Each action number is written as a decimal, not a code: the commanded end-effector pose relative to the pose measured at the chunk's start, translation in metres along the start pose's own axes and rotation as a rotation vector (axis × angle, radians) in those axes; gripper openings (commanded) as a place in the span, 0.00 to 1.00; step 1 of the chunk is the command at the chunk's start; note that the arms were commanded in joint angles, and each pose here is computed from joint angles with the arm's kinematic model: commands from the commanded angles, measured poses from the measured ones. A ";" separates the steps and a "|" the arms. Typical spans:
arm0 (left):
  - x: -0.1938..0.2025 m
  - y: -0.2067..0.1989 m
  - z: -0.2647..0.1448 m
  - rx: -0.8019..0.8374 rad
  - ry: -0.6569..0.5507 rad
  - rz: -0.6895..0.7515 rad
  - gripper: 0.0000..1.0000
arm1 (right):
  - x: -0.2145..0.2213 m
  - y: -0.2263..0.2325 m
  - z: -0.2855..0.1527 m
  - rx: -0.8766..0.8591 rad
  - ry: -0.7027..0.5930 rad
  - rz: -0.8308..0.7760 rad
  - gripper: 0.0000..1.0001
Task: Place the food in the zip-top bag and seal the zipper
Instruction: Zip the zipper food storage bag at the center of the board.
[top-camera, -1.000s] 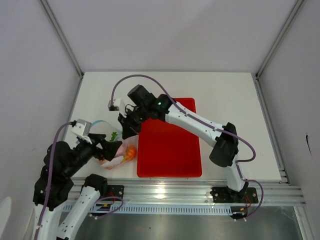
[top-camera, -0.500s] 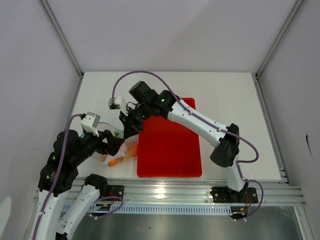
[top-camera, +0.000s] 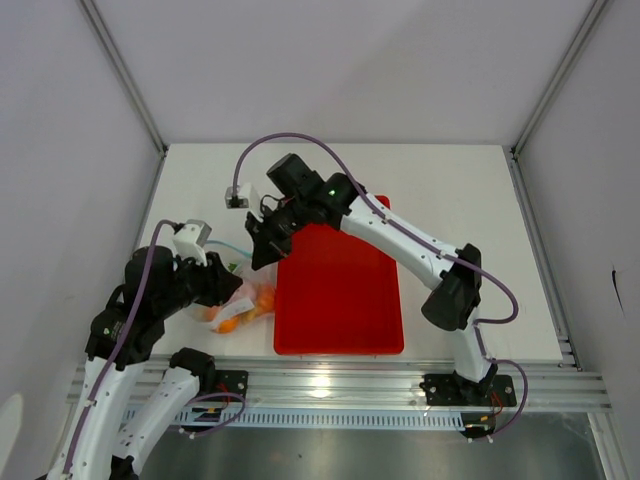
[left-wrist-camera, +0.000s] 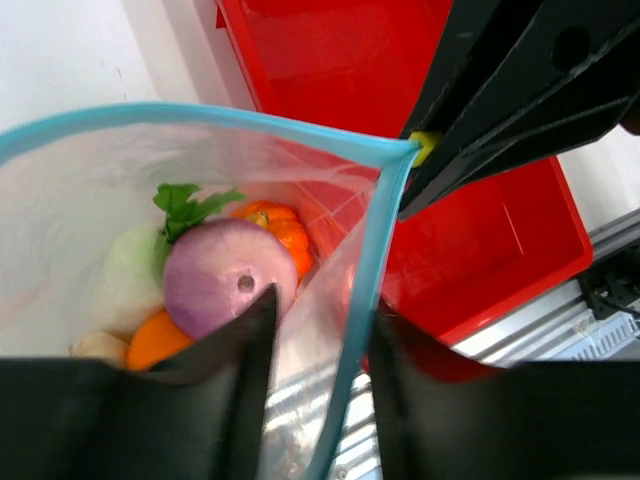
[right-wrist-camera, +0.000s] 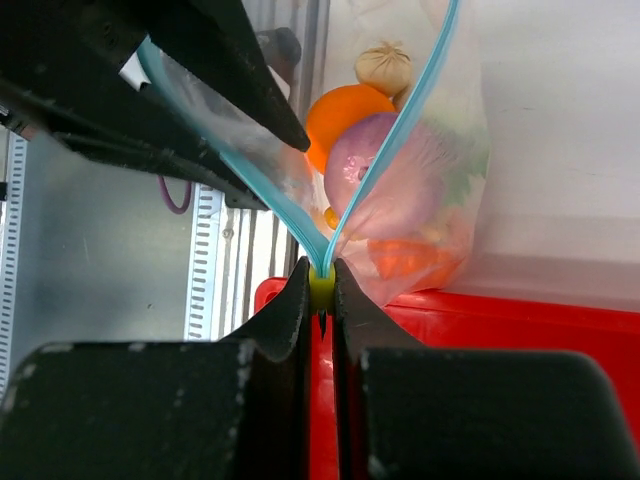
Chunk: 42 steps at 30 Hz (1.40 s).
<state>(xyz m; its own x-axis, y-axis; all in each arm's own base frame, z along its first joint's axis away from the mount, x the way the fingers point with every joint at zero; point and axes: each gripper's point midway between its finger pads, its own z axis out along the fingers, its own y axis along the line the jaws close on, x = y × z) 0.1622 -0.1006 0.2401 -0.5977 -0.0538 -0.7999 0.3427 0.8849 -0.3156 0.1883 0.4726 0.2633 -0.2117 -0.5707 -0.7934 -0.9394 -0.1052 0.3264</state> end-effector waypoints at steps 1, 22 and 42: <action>-0.003 -0.004 -0.004 0.004 -0.002 -0.029 0.35 | -0.029 0.018 -0.024 -0.019 -0.088 -0.071 0.00; -0.009 -0.004 -0.003 0.000 -0.047 -0.069 0.01 | -0.027 -0.007 -0.033 0.256 -0.473 -0.058 0.99; -0.010 -0.004 -0.002 0.001 -0.048 -0.069 0.01 | -0.027 -0.015 0.020 0.111 -0.580 -0.039 0.68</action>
<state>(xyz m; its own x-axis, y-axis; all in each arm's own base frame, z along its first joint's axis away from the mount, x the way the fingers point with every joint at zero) 0.1617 -0.0986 0.2408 -0.6107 -0.1166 -0.7832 0.2851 0.8904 -0.3549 0.2064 0.4982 0.2401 -0.2995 -0.1061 -0.9482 -0.9539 0.0508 0.2957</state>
